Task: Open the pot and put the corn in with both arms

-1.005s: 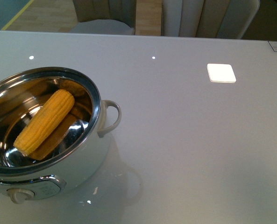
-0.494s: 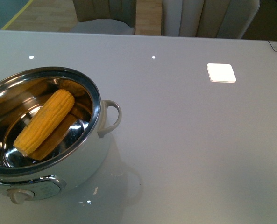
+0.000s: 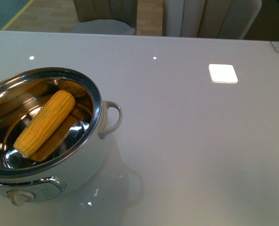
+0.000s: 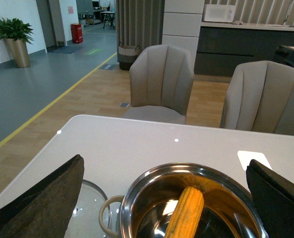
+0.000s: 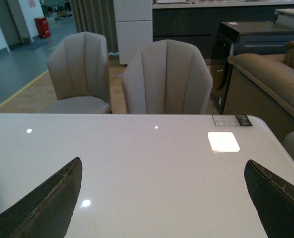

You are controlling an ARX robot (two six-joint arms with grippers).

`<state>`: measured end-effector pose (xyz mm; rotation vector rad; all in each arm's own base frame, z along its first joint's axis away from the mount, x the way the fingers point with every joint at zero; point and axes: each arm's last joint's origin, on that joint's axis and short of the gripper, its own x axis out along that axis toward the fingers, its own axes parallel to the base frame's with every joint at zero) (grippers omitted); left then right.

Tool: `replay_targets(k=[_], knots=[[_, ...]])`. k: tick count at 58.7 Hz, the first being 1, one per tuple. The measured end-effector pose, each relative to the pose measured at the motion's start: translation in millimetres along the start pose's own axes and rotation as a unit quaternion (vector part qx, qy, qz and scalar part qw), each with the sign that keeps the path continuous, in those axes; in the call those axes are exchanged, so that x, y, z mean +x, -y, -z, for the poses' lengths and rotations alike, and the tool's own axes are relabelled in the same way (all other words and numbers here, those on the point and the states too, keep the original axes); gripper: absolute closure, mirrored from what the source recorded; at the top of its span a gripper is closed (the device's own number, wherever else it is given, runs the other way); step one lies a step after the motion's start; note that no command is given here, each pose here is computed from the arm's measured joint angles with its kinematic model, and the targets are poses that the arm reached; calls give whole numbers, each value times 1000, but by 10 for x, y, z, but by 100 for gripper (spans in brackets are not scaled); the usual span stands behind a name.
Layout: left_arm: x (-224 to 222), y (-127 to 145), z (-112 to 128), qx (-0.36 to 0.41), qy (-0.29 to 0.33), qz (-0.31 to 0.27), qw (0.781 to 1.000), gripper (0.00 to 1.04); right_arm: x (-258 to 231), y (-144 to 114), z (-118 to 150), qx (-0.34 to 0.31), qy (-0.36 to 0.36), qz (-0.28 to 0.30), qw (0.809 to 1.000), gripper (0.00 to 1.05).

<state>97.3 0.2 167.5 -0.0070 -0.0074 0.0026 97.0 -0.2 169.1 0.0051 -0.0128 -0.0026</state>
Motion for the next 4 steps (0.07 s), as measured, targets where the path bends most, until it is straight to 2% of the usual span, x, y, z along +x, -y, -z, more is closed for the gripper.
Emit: replay_targets(k=[4], knots=[[0, 0, 0, 0, 0, 0, 1000, 7, 0, 0, 0, 0, 0, 0, 1000, 9]])
